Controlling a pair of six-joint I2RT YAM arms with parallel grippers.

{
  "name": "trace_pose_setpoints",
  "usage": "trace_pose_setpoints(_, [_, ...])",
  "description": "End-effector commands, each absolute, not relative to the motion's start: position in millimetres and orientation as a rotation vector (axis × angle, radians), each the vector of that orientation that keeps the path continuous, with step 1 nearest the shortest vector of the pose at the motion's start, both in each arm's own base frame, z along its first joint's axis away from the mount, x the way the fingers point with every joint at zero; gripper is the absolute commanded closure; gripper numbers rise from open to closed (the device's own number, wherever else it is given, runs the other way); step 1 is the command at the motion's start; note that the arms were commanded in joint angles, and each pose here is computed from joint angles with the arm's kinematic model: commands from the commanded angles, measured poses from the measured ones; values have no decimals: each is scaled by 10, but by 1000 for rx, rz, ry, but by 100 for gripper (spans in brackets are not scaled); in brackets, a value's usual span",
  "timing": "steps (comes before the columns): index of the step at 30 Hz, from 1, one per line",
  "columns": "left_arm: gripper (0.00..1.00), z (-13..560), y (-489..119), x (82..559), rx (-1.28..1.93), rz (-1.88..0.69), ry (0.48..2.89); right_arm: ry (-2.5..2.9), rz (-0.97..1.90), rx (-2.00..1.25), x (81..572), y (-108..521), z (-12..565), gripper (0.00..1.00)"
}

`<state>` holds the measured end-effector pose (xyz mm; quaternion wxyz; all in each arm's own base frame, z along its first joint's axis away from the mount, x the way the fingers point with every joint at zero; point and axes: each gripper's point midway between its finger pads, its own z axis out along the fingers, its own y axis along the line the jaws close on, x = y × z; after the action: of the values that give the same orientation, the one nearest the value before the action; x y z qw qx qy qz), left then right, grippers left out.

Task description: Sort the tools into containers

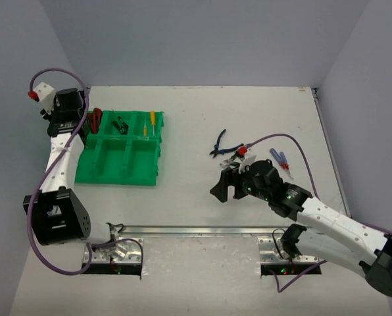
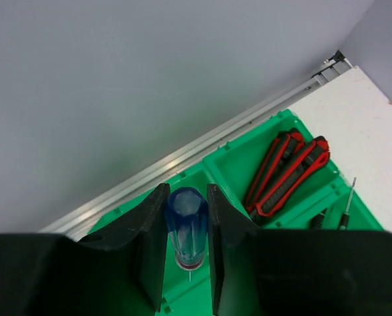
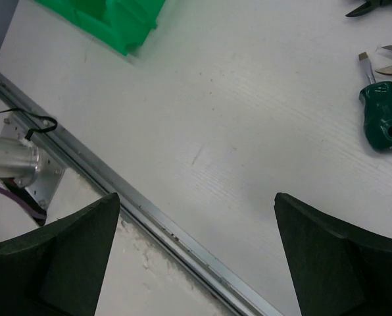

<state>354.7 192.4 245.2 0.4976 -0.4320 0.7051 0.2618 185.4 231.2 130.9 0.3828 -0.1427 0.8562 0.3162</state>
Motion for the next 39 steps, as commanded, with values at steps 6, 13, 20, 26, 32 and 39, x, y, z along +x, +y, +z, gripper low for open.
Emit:
trace_pose_setpoints(6, [100,2173,2189,3938,-816,775,1731,2122,868,-449,1694,2285,1465,1])
trace_pose_setpoints(13, [95,1673,2184,3813,-865,802,1914,2107,834,-472,1733,2267,1455,1])
trace_pose_setpoints(20, [39,1288,2059,3667,-992,778,2074,2151,748,-470,1820,2222,1362,1])
trace_pose_setpoints(26, [0,2062,1797,3797,-988,506,1987,2195,620,-459,1921,2109,1309,1])
trace_pose_setpoints(32, [0,2949,824,3419,-768,-82,1765,2241,369,-421,2224,1897,1272,1])
trace_pose_setpoints(39, [0,2268,38,2864,-520,-385,1882,2418,8,-315,2729,1207,1092,1])
